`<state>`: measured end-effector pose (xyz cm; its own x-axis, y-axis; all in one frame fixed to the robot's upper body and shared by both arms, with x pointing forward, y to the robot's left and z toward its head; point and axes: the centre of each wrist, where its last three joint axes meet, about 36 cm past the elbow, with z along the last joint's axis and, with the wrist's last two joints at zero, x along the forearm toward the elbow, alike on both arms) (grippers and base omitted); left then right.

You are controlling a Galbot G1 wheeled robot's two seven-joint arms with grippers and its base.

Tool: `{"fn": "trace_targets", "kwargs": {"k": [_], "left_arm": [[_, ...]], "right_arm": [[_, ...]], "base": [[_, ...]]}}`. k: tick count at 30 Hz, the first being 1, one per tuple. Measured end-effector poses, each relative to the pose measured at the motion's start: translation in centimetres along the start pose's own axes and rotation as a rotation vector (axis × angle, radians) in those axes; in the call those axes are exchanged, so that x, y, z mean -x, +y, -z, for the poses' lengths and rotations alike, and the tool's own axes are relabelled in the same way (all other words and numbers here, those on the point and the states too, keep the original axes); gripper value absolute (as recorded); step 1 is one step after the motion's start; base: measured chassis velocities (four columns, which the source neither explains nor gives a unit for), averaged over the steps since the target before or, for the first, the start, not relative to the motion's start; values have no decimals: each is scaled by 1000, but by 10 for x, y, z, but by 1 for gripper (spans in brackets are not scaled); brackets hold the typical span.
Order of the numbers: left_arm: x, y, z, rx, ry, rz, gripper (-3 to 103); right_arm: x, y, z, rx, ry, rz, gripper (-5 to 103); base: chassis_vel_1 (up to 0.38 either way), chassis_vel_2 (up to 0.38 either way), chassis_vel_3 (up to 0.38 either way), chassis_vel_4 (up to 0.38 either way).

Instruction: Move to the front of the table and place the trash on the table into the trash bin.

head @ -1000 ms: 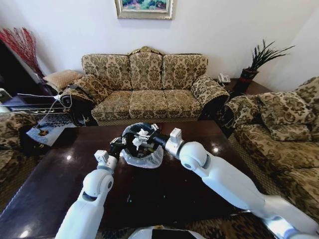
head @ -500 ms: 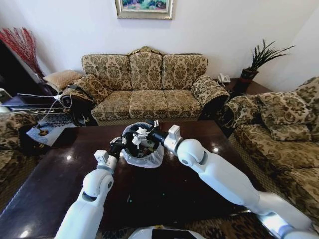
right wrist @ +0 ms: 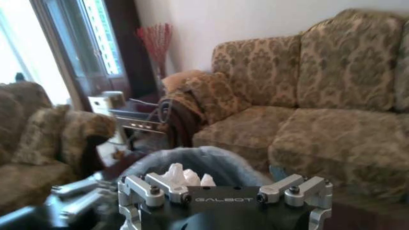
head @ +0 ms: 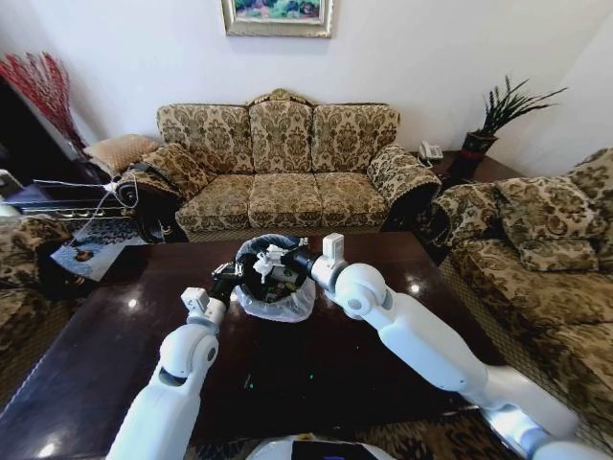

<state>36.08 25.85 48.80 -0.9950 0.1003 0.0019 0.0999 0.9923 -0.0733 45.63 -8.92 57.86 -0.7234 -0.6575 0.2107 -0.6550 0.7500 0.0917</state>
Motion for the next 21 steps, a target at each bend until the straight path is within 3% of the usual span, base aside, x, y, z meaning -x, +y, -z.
{"fn": "trace_targets", "kwargs": {"k": [3, 7, 21], "left_arm": [[0, 0, 0, 0, 0, -1, 3], [-1, 0, 1, 1, -3, -3, 3], [-2, -1, 2, -1, -7, -7, 3]], "right_arm": [[2, -7, -7, -52, -13, -17, 100], [3, -20, -18, -183, -53, -65, 100], [-21, -46, -5, -255, -101, -111, 100]], "base": [[0, 0, 0, 0], [0, 0, 0, 0], [0, 0, 0, 0]]}}
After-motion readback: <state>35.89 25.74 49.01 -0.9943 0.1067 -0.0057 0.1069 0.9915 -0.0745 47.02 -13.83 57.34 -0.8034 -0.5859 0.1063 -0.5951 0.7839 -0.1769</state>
